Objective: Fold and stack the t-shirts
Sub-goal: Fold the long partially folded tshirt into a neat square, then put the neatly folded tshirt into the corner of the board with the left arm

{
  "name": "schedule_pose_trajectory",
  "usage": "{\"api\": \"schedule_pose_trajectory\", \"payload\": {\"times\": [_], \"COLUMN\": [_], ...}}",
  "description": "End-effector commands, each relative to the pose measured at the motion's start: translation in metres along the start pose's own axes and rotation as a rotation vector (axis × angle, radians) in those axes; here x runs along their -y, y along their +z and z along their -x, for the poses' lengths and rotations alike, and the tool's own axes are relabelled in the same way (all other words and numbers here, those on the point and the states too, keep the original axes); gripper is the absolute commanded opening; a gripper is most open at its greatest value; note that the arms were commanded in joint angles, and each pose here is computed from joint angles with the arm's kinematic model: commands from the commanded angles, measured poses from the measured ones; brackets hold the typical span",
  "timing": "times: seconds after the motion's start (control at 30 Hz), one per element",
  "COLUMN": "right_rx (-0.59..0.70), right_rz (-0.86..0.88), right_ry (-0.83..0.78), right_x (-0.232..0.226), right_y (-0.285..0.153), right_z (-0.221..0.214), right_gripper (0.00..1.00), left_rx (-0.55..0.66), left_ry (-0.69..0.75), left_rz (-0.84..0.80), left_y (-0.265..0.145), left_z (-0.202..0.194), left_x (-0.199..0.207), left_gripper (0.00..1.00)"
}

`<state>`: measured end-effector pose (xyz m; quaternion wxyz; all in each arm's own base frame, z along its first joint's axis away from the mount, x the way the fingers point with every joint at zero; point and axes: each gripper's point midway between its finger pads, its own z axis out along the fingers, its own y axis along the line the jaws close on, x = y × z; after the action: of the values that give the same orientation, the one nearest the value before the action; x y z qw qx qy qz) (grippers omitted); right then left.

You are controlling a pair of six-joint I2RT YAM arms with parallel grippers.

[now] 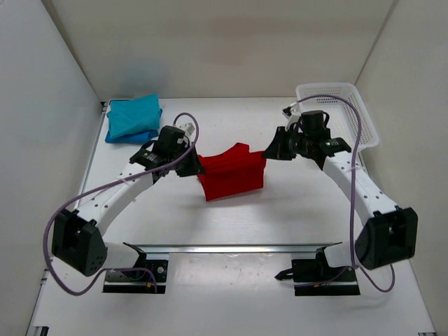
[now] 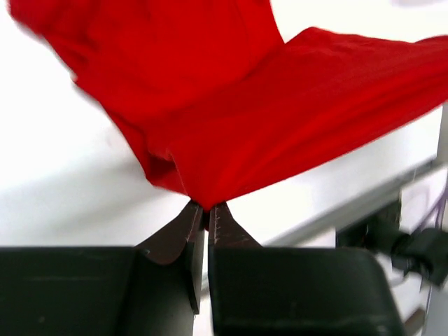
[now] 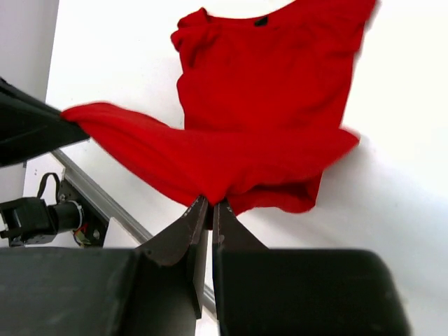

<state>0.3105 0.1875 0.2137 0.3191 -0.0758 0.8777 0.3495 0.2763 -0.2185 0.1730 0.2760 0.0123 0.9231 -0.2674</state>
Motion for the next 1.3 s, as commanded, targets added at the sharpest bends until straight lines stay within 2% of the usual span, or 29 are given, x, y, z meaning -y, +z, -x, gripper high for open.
{"api": "schedule_pose_trajectory", "payload": {"times": [0.0, 0.23, 0.37, 0.5, 0.6, 0.63, 0.67, 0.7, 0.73, 0.77, 0.8, 0.83, 0.9, 0.97, 1.03, 1.07, 1.13, 1.27], "right_rx": [0.070, 0.021, -0.016, -0.017, -0.023, -0.023, -0.016, -0.007, -0.004, 0.004, -0.010, 0.021, 0.018, 0.009, 0.059, 0.039, 0.037, 0.005], "right_rz": [0.046, 0.038, 0.013, 0.017, -0.030, -0.030, -0.027, -0.020, 0.021, 0.054, 0.053, 0.087, 0.094, 0.077, 0.016, 0.017, 0.022, -0.043], "right_ry": [-0.091, -0.031, -0.048, -0.023, 0.001, 0.005, 0.016, 0.047, 0.040, 0.050, 0.078, 0.062, 0.070, 0.001, -0.039, -0.039, -0.018, -0.004], "right_x": [-0.003, 0.026, 0.035, 0.037, 0.052, 0.058, 0.067, 0.079, 0.077, 0.081, 0.092, 0.088, 0.087, 0.077, 0.067, 0.069, 0.064, 0.072], "right_y": [0.017, 0.060, 0.087, 0.102, 0.117, 0.125, 0.131, 0.138, 0.142, 0.152, 0.162, 0.161, 0.158, 0.152, 0.131, 0.134, 0.122, 0.108], "right_z": [0.040, 0.064, 0.070, 0.086, 0.090, 0.090, 0.092, 0.095, 0.099, 0.103, 0.100, 0.115, 0.133, 0.134, 0.138, 0.120, 0.095, 0.063], "right_gripper": [0.00, 0.00, 0.00, 0.00, 0.00, 0.00, 0.04, 0.15, 0.23, 0.32, 0.32, 0.36, 0.50, 0.57, 0.61, 0.64, 0.65, 0.66], "left_rx": [0.089, 0.082, 0.120, 0.138, 0.110, 0.108, 0.108, 0.123, 0.145, 0.144, 0.152, 0.155, 0.142, 0.157, 0.169, 0.158, 0.134, 0.082], "left_ry": [-0.031, -0.066, -0.124, -0.119, -0.158, -0.166, -0.166, -0.170, -0.171, -0.176, -0.178, -0.194, -0.188, -0.134, -0.110, -0.122, -0.143, -0.149], "left_rz": [0.055, 0.121, 0.145, 0.187, 0.201, 0.206, 0.214, 0.241, 0.270, 0.289, 0.295, 0.297, 0.274, 0.293, 0.277, 0.268, 0.215, 0.270], "left_y": [0.007, 0.030, 0.040, 0.054, 0.072, 0.077, 0.085, 0.089, 0.090, 0.094, 0.100, 0.102, 0.100, 0.097, 0.089, 0.090, 0.089, 0.089], "left_z": [0.037, 0.050, 0.066, 0.084, 0.083, 0.082, 0.084, 0.091, 0.099, 0.106, 0.114, 0.124, 0.131, 0.132, 0.123, 0.116, 0.099, 0.063], "left_x": [-0.023, -0.049, -0.068, -0.082, -0.094, -0.096, -0.100, -0.108, -0.113, -0.120, -0.121, -0.124, -0.116, -0.110, -0.101, -0.099, -0.096, -0.103], "left_gripper": [0.00, 0.00, 0.00, 0.00, 0.20, 0.30, 0.36, 0.50, 0.55, 0.74, 0.92, 0.98, 0.99, 0.99, 0.98, 0.99, 0.99, 0.99]}}
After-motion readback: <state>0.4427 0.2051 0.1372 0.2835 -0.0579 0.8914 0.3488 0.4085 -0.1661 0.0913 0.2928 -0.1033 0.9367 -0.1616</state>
